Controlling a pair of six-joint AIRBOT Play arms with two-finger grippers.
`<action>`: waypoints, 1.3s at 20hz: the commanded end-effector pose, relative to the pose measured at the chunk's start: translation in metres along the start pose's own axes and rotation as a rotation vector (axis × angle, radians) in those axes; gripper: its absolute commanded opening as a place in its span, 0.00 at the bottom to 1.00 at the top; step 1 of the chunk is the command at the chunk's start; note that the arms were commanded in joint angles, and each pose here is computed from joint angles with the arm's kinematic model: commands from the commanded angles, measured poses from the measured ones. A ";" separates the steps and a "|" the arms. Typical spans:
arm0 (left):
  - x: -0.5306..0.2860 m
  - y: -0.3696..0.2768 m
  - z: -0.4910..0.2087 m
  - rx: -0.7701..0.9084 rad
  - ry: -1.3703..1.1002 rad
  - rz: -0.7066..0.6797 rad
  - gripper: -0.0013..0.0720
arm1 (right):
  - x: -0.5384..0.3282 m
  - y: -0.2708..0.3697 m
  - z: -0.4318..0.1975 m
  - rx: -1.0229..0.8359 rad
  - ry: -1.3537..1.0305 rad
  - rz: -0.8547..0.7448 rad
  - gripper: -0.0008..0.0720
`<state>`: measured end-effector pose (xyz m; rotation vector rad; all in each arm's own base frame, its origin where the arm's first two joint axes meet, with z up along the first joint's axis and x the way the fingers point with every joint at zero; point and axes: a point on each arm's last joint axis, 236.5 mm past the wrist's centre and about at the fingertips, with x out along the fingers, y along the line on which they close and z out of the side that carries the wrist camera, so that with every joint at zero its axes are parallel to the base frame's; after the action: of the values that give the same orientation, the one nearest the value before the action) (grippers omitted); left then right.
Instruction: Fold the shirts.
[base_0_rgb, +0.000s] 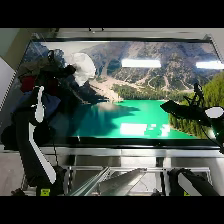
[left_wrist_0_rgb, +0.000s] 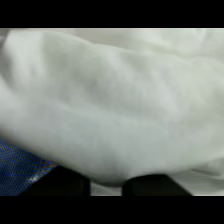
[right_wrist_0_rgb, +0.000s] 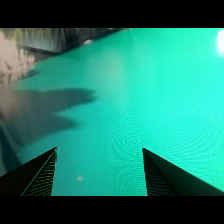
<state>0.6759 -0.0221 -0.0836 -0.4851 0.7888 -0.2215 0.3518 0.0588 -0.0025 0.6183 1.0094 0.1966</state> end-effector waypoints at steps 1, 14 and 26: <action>0.001 0.000 -0.005 0.000 0.016 -0.003 0.14 | 0.000 0.001 0.000 0.004 -0.001 0.005 0.83; -0.183 -0.235 -0.046 0.273 0.381 -0.522 0.04 | -0.008 0.026 -0.005 0.005 0.056 0.079 0.11; -0.202 -0.366 -0.229 0.546 0.764 -0.499 0.60 | -0.035 0.056 -0.038 -0.138 0.206 0.167 0.28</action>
<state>0.3888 -0.3245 0.1133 -0.1320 1.2155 -1.1254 0.3155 0.1006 0.0383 0.5762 1.1137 0.4519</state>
